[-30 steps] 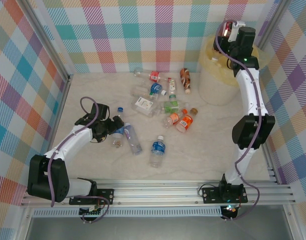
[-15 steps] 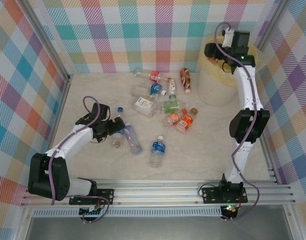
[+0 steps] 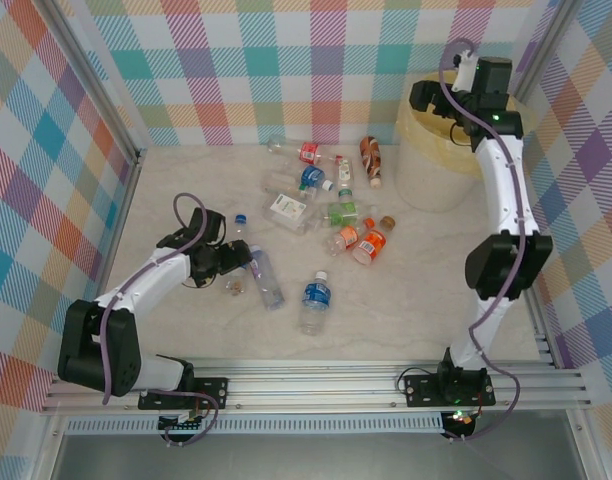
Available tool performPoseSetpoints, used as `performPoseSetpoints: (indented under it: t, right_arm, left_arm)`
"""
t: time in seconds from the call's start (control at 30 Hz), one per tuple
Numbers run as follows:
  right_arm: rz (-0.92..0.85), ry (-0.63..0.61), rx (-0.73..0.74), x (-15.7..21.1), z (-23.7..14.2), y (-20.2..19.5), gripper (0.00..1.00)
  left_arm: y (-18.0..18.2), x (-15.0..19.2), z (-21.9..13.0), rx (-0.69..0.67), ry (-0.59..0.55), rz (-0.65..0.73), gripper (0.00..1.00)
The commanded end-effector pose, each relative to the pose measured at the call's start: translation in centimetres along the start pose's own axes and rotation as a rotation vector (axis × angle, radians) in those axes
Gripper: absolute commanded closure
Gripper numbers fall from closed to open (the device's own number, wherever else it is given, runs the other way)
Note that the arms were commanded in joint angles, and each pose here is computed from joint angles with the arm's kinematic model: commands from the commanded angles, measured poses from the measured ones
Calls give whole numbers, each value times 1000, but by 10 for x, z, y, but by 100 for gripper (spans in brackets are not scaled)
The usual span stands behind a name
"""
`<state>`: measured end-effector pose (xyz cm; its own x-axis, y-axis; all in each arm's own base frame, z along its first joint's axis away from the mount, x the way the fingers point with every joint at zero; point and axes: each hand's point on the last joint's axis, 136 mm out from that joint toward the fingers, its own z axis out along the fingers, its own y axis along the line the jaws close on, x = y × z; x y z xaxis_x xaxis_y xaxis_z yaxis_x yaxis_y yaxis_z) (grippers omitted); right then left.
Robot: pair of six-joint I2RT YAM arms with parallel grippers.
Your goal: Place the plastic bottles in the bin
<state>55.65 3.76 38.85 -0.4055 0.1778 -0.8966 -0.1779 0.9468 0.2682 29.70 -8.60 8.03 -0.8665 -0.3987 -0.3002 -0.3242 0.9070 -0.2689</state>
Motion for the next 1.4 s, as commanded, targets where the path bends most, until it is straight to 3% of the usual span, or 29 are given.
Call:
performPoseSetpoints:
  t: [0.0, 0.33, 0.47, 0.63, 1.03, 1.37]
  right_arm:
    - [49, -127, -30, -31, -52, 21, 0]
    - [156, -186, -309, 16, -126, 76, 0]
    - [155, -158, -338, 32, -135, 82, 0]
    - [167, -96, -390, 51, -133, 91, 0]
    - [177, 38, -515, 95, -113, 139, 0]
    - [180, 100, -530, 118, -99, 158, 0]
  left_arm:
    - [1, 9, 0, -53, 29, 62, 4]
    - [6, 10, 20, -158, 56, 197, 28]
    - [4, 11, 27, -152, 70, 236, 29]
    - [6, 10, 36, -178, 93, 268, 23]
    - [18, 19, 70, -259, 143, 303, 23]
    - [-1, 4, 63, -181, 65, 304, 48]
